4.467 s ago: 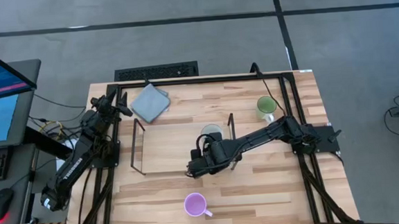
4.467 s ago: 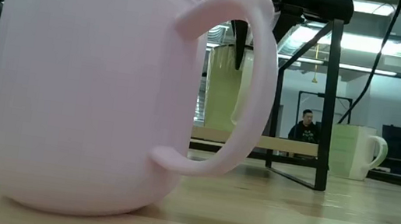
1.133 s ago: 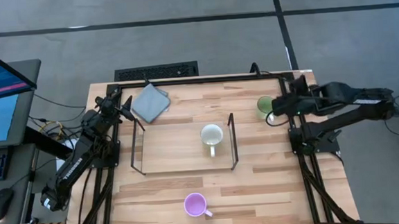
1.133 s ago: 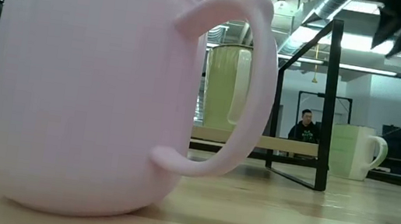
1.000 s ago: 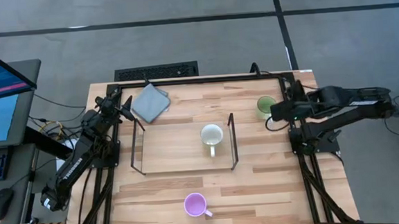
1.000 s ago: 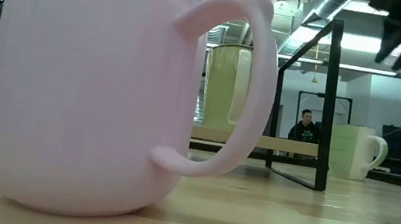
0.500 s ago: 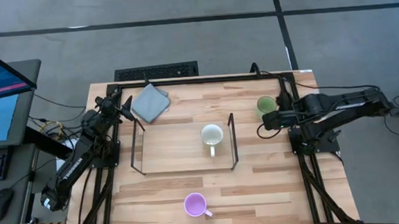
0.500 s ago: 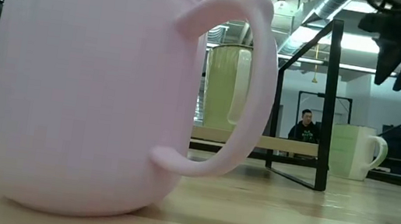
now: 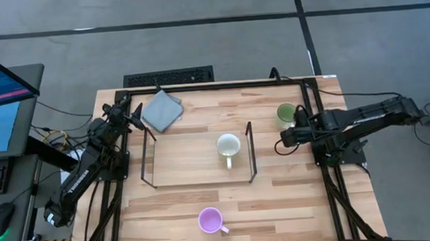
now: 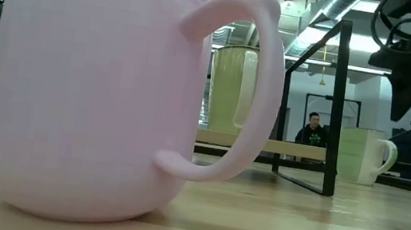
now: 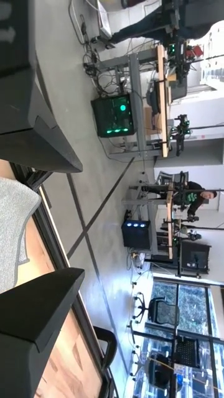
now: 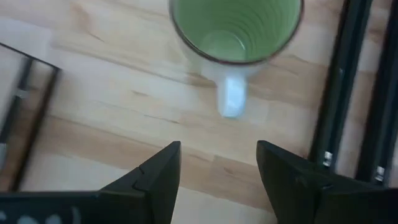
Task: Stack small to large cups/mugs on shelf
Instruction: Put the green mug on the shelf
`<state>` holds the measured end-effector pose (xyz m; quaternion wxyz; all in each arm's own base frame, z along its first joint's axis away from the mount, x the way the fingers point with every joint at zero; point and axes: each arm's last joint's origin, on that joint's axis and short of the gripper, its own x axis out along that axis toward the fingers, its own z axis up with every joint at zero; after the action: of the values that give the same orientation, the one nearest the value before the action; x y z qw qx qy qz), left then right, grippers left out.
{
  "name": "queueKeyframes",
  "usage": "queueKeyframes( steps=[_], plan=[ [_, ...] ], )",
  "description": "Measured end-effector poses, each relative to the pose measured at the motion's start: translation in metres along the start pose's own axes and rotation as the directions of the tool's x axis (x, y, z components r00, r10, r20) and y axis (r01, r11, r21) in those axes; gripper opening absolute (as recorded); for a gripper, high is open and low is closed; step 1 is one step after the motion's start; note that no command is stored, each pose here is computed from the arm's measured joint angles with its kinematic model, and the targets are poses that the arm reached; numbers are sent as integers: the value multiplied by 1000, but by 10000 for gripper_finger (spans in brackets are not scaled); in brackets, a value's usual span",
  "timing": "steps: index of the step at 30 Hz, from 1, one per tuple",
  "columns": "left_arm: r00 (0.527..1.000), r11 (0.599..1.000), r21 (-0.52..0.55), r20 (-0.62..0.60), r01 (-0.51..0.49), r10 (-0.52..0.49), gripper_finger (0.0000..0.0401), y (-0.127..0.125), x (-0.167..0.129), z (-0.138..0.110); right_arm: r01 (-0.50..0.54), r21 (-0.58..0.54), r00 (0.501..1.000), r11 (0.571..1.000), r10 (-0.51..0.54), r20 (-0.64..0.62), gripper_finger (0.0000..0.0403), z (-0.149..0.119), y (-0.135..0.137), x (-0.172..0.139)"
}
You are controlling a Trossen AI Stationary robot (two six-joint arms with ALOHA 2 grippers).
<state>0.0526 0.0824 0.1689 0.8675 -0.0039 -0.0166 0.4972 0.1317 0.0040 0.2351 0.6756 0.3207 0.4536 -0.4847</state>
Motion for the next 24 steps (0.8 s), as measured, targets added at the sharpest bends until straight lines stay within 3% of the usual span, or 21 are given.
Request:
queueKeyframes(
  steps=[20,24],
  plan=[
    [1000,1000,1,-1,5,-5,254,0,0,0,62,12,998,998,-62,-2,233,24,-11,14],
    [1000,1000,18,-1,5,-5,254,0,0,0,22,6,1000,1000,-23,12,233,30,-8,19]
  ],
)
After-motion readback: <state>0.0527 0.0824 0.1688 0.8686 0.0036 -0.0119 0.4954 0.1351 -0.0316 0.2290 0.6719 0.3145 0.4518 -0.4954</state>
